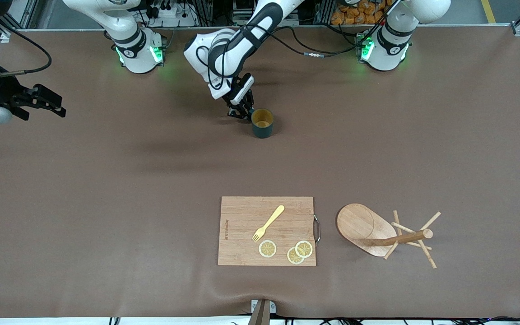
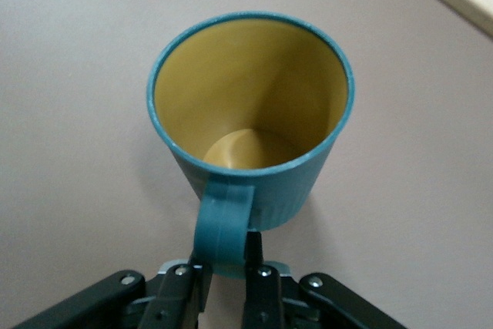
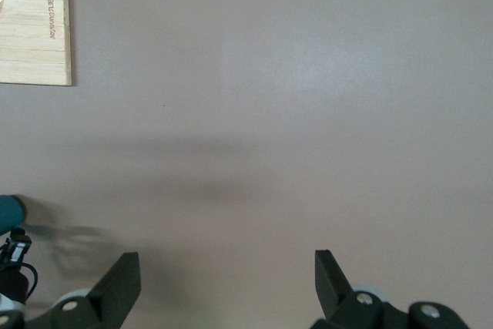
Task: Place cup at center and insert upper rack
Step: 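Lift the mug with the left gripper and carry it toward the mug tree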
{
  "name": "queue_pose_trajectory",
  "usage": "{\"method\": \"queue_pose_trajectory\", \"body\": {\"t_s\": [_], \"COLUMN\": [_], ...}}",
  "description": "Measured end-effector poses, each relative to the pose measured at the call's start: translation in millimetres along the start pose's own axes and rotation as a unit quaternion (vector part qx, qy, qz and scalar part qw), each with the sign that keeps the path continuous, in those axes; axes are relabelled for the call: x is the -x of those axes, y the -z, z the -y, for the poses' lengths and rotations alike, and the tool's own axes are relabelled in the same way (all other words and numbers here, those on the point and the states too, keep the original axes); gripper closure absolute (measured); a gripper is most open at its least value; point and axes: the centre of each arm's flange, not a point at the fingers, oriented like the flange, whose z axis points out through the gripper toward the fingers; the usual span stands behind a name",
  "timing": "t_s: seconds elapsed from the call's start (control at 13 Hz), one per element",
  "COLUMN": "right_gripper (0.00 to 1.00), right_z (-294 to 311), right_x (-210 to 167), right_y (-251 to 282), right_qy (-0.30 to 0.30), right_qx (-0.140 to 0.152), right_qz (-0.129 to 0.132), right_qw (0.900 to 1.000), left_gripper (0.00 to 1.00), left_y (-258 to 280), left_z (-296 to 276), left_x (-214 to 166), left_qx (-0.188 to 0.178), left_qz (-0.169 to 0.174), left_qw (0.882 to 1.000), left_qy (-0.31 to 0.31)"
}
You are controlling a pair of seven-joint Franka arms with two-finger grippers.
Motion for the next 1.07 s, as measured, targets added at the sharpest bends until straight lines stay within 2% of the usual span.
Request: {"method": "queue_pose_trajectory", "body": {"t_s": [0.31, 0.54, 0.84, 1.07], "right_gripper": [0.0, 0.0, 0.0, 0.0], "right_z": [0.0, 0.0, 0.2, 0.2], "right_x": [0.0, 0.0, 0.1, 0.1], "right_y": [-0.2, -0.6, -1.1, -1.2], "right_qy": [0.0, 0.0, 0.0, 0.0], "right_qx": [0.0, 0.0, 0.0, 0.0], "right_qz": [0.0, 0.001, 0.001, 0.001], "right_qw": [1.0, 1.0, 1.0, 1.0], "left_gripper": [0.79, 0.79, 0.79, 0.79], "left_y": [47.0, 83.6, 107.8, 109.8], "left_z": [-56.7, -87.5, -109.6, -115.9], "left_x": [-105.1, -202.4, -330.2, -408.9], "left_qx": [-0.008, -0.01, -0.01, 0.003], "left_qz": [0.071, 0.141, 0.252, 0.314], "left_qw": [0.997, 0.989, 0.967, 0.948], "left_qy": [0.028, 0.042, 0.046, 0.048]}}
